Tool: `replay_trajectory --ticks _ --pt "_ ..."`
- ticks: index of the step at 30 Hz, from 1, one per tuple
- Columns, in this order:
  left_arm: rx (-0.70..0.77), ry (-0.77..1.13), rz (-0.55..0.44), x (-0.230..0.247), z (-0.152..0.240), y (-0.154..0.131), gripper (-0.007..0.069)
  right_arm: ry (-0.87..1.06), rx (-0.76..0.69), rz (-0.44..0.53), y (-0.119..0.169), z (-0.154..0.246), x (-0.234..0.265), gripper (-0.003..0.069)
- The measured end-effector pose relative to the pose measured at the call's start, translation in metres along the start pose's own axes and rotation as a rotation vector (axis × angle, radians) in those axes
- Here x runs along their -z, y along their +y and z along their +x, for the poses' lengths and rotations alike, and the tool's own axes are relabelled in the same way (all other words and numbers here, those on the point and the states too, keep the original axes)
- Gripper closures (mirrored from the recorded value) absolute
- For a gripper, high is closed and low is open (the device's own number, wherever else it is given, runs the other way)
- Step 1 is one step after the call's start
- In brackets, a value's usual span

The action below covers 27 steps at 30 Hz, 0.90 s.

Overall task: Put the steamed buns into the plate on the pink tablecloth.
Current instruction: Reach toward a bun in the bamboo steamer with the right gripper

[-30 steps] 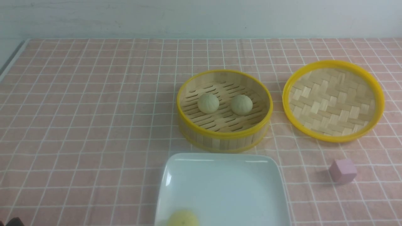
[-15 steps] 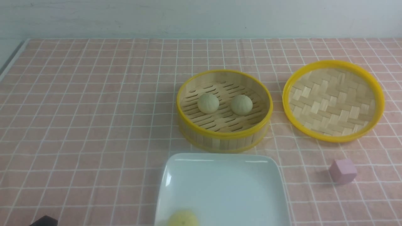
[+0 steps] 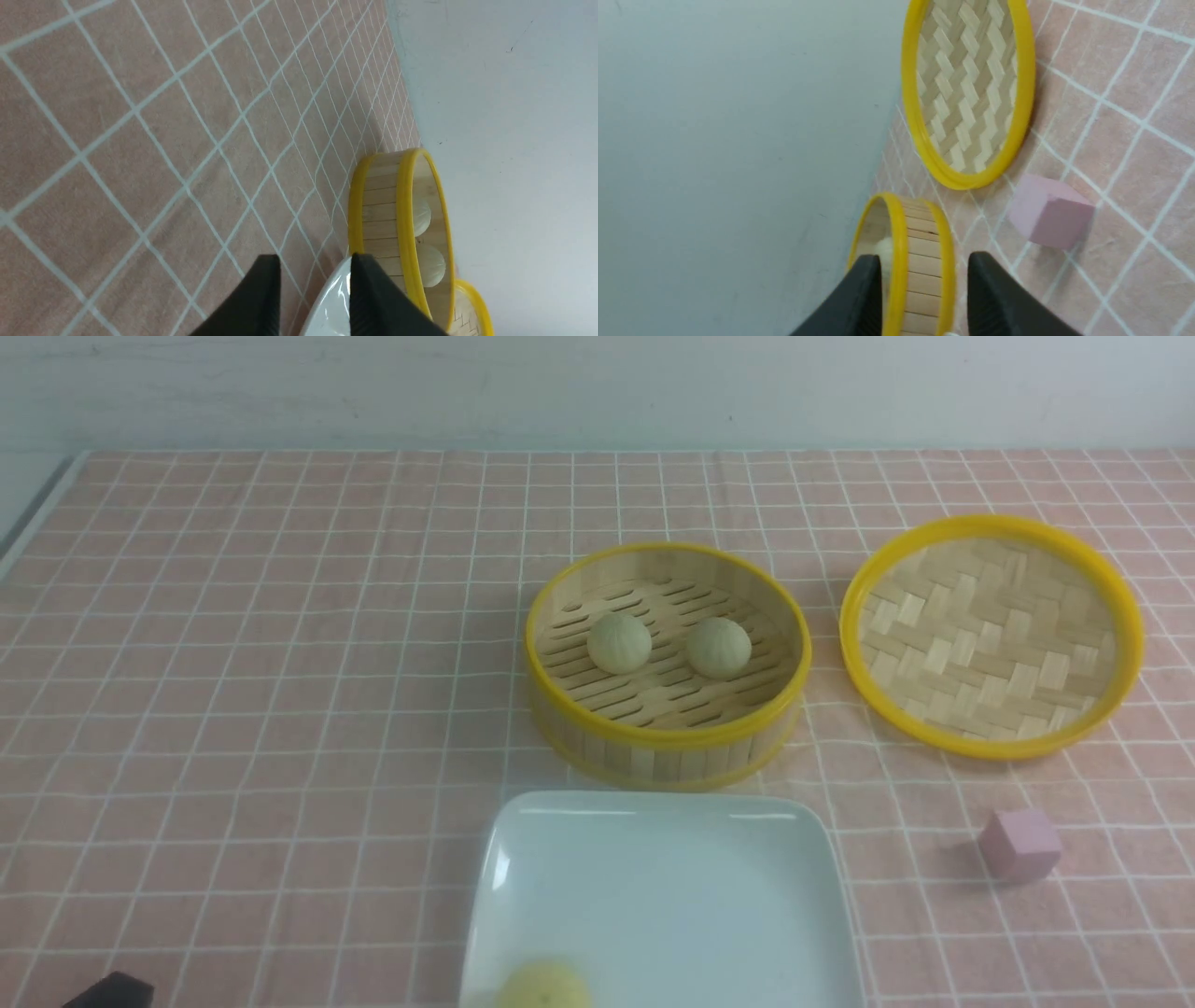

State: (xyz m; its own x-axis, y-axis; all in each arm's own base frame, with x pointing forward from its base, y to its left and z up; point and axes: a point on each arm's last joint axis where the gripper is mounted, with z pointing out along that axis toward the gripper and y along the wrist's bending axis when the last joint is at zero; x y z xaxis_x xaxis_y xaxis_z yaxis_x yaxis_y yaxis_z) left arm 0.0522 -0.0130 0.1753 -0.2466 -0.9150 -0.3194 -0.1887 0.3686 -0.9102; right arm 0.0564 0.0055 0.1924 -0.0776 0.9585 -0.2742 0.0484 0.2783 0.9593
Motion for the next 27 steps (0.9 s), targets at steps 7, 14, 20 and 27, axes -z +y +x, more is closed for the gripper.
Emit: replay_trajectory --ticks 7,14,20,27 --pt "-0.343 -0.106 0.192 0.032 -0.023 -0.070 0.0596 -0.196 0.481 -0.254 0.093 -0.030 0.024 0.0499" --pt "-0.452 0.140 -0.031 0.018 -0.031 -0.111 0.0626 0.290 0.913 0.396 0.103 -0.036 -0.016 0.0661" --pt "-0.551 0.475 -0.287 -0.022 -0.031 -0.121 0.0626 0.819 0.863 0.684 0.093 -0.025 -0.075 0.0662" --pt "-0.645 0.736 -0.356 -0.062 -0.026 -0.116 0.0622 1.206 0.869 0.321 0.106 0.033 -0.164 0.0608"
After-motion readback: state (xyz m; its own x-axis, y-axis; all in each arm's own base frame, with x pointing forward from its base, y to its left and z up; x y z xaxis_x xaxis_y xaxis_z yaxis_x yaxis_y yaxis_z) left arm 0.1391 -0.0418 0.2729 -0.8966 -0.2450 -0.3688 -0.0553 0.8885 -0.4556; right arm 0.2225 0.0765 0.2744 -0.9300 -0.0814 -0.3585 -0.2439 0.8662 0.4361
